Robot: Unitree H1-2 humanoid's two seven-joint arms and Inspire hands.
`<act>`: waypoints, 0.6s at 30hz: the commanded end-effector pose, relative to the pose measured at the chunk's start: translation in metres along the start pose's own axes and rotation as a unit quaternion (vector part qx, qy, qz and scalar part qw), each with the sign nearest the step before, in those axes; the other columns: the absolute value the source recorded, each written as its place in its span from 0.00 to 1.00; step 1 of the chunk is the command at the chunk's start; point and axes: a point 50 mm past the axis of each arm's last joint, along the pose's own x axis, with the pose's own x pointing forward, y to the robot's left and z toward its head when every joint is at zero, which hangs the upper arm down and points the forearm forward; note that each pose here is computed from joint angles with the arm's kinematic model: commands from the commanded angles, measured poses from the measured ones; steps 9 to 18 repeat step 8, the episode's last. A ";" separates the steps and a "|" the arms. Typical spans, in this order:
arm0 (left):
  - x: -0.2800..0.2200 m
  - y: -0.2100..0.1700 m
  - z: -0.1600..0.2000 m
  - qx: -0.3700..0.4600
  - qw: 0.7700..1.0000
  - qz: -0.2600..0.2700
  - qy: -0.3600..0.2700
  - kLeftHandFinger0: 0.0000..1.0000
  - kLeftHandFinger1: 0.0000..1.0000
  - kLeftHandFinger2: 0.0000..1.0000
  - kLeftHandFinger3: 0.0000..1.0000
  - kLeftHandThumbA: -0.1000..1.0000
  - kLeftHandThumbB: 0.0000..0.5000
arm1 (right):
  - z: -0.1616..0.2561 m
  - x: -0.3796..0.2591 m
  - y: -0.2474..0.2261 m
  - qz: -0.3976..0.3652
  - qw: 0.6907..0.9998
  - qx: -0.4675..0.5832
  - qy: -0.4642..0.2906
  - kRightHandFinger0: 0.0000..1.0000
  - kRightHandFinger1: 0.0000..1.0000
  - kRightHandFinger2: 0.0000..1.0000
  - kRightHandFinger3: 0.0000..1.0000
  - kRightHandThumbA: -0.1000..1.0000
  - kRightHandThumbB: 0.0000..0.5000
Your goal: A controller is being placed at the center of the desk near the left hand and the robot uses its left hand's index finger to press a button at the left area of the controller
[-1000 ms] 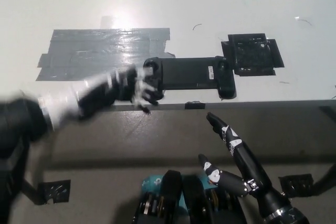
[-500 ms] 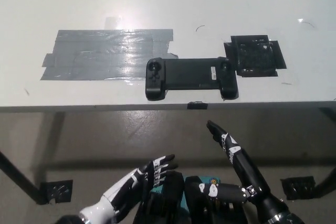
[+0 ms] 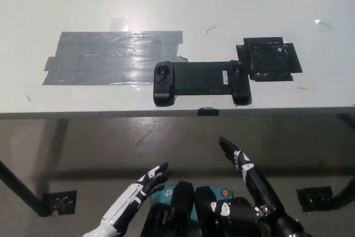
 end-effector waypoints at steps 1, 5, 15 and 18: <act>-0.004 0.004 0.022 0.096 0.974 0.138 -0.151 1.00 1.00 1.00 1.00 1.00 0.33 | 0.020 0.008 0.006 -0.018 0.997 0.023 -0.077 1.00 1.00 1.00 1.00 0.99 0.58; -0.001 0.004 0.023 0.072 0.972 0.152 -0.167 1.00 1.00 1.00 1.00 1.00 0.43 | 0.021 0.007 0.006 -0.031 0.996 0.028 -0.079 1.00 1.00 1.00 1.00 0.99 0.49; -0.001 0.003 0.025 0.066 0.970 0.160 -0.171 1.00 1.00 1.00 1.00 1.00 0.45 | 0.021 0.003 0.009 -0.037 0.996 0.039 -0.078 1.00 1.00 1.00 1.00 0.97 0.45; -0.001 0.003 0.025 0.066 0.970 0.160 -0.171 1.00 1.00 1.00 1.00 1.00 0.45 | 0.021 0.003 0.009 -0.037 0.996 0.039 -0.078 1.00 1.00 1.00 1.00 0.97 0.45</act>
